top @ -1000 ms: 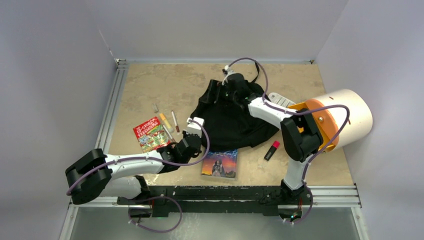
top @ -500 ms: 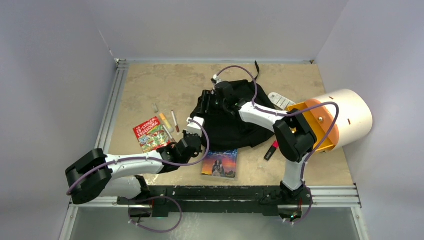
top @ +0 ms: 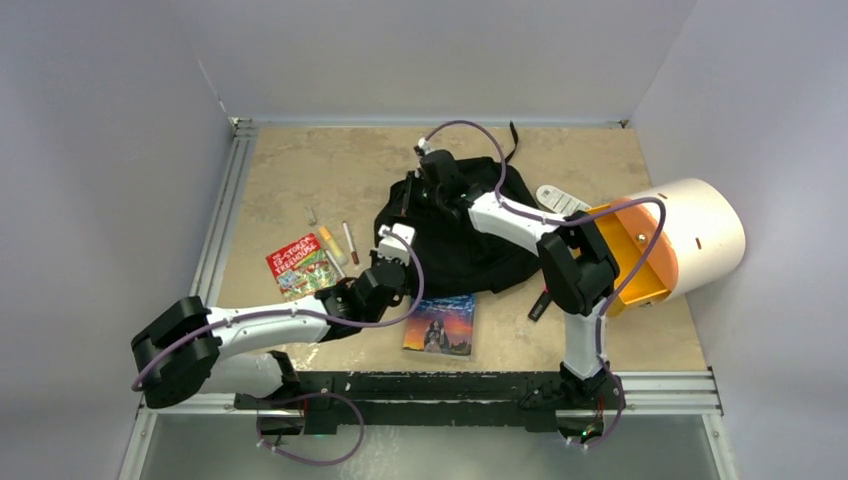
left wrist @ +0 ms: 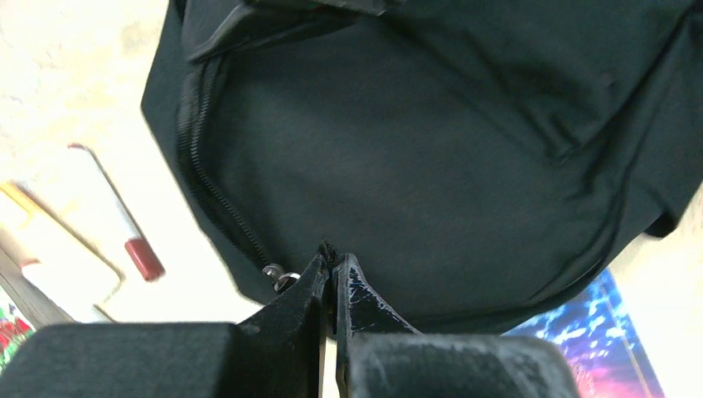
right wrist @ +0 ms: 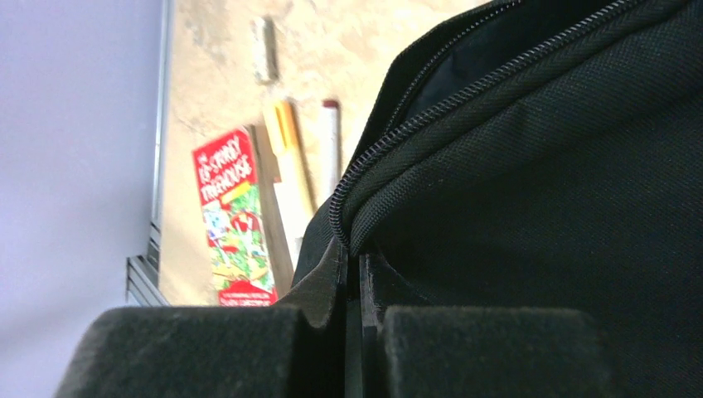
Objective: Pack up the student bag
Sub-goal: Unzip the student bag at the center of the board.
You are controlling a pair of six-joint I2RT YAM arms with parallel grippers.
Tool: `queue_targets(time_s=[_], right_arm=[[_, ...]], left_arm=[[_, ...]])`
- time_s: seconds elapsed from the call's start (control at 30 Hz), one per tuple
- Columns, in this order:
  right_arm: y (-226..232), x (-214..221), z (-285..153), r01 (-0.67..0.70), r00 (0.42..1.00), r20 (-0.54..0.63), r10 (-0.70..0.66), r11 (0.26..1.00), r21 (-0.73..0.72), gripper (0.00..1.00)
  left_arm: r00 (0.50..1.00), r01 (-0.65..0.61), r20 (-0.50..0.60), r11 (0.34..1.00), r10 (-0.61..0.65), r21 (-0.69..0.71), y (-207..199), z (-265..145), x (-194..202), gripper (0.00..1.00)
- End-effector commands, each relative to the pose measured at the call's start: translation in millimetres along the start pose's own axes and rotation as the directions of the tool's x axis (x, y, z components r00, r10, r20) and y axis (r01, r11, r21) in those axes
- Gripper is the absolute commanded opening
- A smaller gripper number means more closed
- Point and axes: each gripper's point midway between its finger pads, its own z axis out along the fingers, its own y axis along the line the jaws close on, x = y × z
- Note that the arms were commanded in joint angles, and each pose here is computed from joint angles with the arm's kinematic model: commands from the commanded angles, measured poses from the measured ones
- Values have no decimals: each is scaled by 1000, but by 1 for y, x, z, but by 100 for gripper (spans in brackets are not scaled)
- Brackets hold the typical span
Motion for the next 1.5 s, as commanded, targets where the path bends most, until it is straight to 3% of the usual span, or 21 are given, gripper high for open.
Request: queue_targets(time_s=[0.0, 0.2, 0.5, 0.77, 1.13, 1.47], right_arm=[[56, -60, -9, 6, 992, 123, 12, 989, -146, 0], [68, -99, -18, -47, 978, 190, 83, 981, -190, 0], [68, -157, -59, -104, 933, 303, 193, 952, -286, 0], [56, -149, -59, -105, 937, 298, 183, 960, -258, 0], [75, -156, -66, -124, 934, 282, 220, 938, -323, 0], [85, -156, -73, -98, 949, 253, 190, 938, -333, 0]], left_arm=[[993, 13, 120, 1000, -16, 29, -21, 7, -57, 0], [990, 13, 138, 997, -22, 71, -40, 17, -71, 0], [994, 50, 94, 993, -60, 104, -48, 20, -56, 0], [990, 88, 99, 988, -101, 130, -48, 13, -58, 0], [981, 80, 148, 954, -127, 289, -102, 24, -78, 0], [984, 26, 157, 931, -89, 365, -147, 33, -64, 0]])
